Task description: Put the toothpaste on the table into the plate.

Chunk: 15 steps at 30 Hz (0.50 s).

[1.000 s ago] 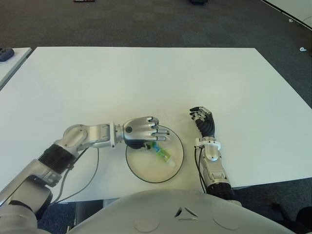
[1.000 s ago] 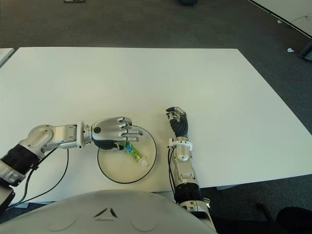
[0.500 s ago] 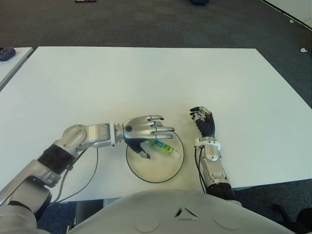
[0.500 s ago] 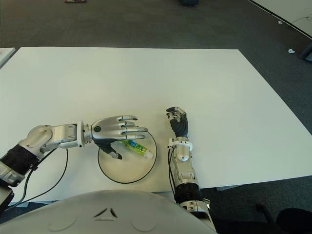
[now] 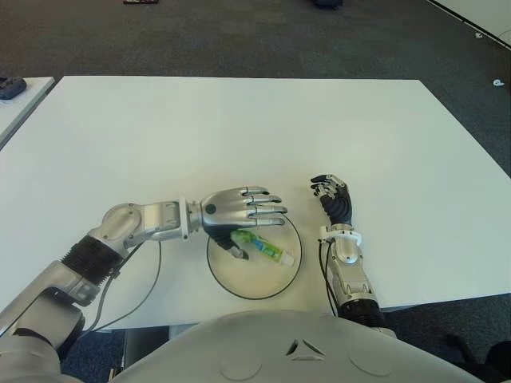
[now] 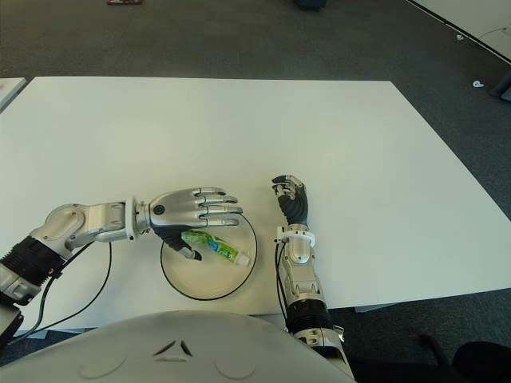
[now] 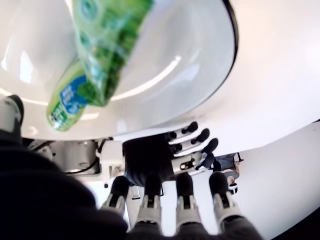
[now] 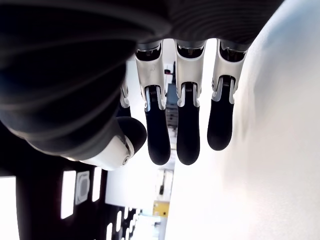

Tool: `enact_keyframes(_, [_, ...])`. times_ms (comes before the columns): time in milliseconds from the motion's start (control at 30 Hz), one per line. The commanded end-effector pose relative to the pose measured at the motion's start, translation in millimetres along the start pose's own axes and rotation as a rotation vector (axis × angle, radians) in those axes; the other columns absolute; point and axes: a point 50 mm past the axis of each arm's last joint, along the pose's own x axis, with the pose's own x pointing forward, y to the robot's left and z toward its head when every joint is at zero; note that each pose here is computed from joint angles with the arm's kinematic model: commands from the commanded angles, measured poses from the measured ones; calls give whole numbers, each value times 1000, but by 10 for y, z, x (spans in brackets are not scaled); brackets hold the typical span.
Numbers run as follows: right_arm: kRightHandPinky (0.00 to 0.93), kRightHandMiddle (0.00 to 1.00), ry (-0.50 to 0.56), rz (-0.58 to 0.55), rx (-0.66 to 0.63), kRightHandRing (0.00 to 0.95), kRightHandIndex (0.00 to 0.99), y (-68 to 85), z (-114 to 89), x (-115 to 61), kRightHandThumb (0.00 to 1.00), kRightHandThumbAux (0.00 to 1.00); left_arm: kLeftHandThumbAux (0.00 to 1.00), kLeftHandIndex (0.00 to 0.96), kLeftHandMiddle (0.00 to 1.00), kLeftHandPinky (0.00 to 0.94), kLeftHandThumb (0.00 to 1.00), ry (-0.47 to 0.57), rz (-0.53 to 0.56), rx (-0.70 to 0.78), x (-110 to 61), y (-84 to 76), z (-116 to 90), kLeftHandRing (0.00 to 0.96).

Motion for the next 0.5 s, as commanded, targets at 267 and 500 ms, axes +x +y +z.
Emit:
enact_keyframes(267, [445, 434, 0, 0, 11, 431, 419, 6, 4, 9, 705, 733, 331, 0, 0, 2, 186, 247, 320, -298, -186, 156, -442, 0])
enact_keyframes(500, [444, 432, -3, -4, 16, 428, 419, 7, -3, 9, 705, 733, 348, 0, 0, 15, 238, 353, 520, -532, -414, 271, -608, 0])
